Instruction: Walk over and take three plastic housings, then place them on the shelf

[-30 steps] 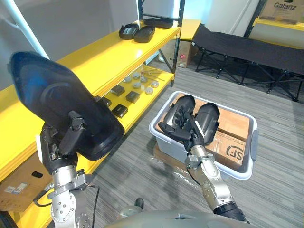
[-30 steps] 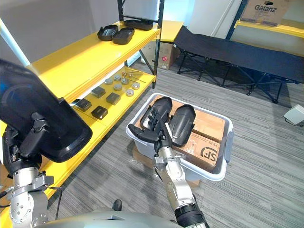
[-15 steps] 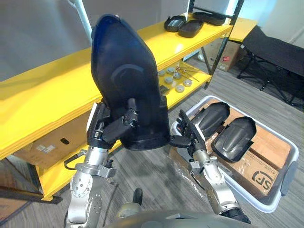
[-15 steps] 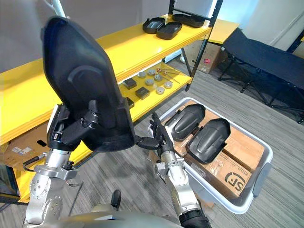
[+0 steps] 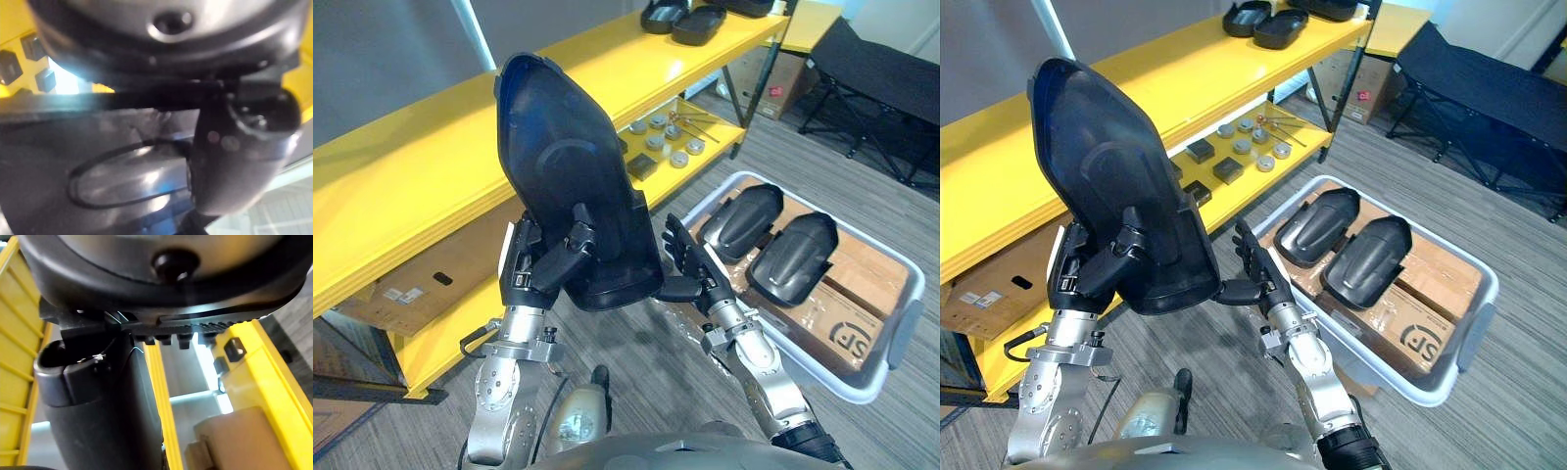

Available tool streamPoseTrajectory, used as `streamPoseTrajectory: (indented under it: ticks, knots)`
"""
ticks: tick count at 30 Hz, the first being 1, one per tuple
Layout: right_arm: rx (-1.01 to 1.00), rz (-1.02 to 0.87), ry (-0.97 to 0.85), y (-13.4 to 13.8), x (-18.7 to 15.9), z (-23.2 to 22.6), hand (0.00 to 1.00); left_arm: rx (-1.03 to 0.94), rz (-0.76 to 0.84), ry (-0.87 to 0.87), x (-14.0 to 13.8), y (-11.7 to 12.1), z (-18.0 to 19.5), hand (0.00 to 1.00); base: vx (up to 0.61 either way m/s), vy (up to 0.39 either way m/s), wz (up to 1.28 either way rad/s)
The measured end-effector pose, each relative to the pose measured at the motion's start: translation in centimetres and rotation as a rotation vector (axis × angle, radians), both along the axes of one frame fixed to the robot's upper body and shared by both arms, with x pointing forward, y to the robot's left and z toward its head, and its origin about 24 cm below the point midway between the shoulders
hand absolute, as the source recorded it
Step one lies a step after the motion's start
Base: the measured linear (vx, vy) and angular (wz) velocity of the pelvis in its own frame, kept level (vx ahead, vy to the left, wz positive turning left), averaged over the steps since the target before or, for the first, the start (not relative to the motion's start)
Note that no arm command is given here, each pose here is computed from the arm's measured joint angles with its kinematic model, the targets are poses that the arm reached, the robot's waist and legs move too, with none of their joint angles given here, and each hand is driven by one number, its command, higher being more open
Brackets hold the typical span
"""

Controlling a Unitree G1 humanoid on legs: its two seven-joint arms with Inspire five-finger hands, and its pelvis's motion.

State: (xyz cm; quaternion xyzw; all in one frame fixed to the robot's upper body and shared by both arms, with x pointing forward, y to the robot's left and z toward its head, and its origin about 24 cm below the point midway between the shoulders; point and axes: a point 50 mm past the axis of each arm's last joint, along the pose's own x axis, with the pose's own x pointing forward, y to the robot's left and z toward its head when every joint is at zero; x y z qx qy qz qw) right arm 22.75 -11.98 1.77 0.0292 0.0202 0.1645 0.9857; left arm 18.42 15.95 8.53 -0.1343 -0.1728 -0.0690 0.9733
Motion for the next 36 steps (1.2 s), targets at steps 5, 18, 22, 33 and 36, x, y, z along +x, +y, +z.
streamPoseTrajectory:
  ticks: [5,18,22,33,36]
  knots:
    - [0.095,-0.093,0.019,-0.6,-0.8,-0.2,1.0,0.03,0.064,-0.006,-0.9,1.6,0.2,0.0,0.06,0.239,0.32]
    - [0.18,-0.227,-0.199,-3.5,0.4,4.5,1.0,0.04,0.335,-0.026,-0.1,5.3,1.4,0.0,0.34,0.11,0.76]
    - [0.116,-0.313,-0.356,-6.6,0.8,7.2,1.0,0.004,0.361,-0.018,-0.4,5.5,0.9,0.0,0.47,-0.179,1.09]
    - [0.072,-0.399,-0.657,-9.8,1.5,12.7,1.0,0.024,0.194,-0.052,1.6,3.2,1.1,0.0,0.26,0.032,0.36]
    - [0.111,-0.454,-0.658,-9.8,0.5,12.3,1.0,0.074,0.108,-0.075,2.1,2.3,1.5,0.0,0.08,0.326,-0.06]
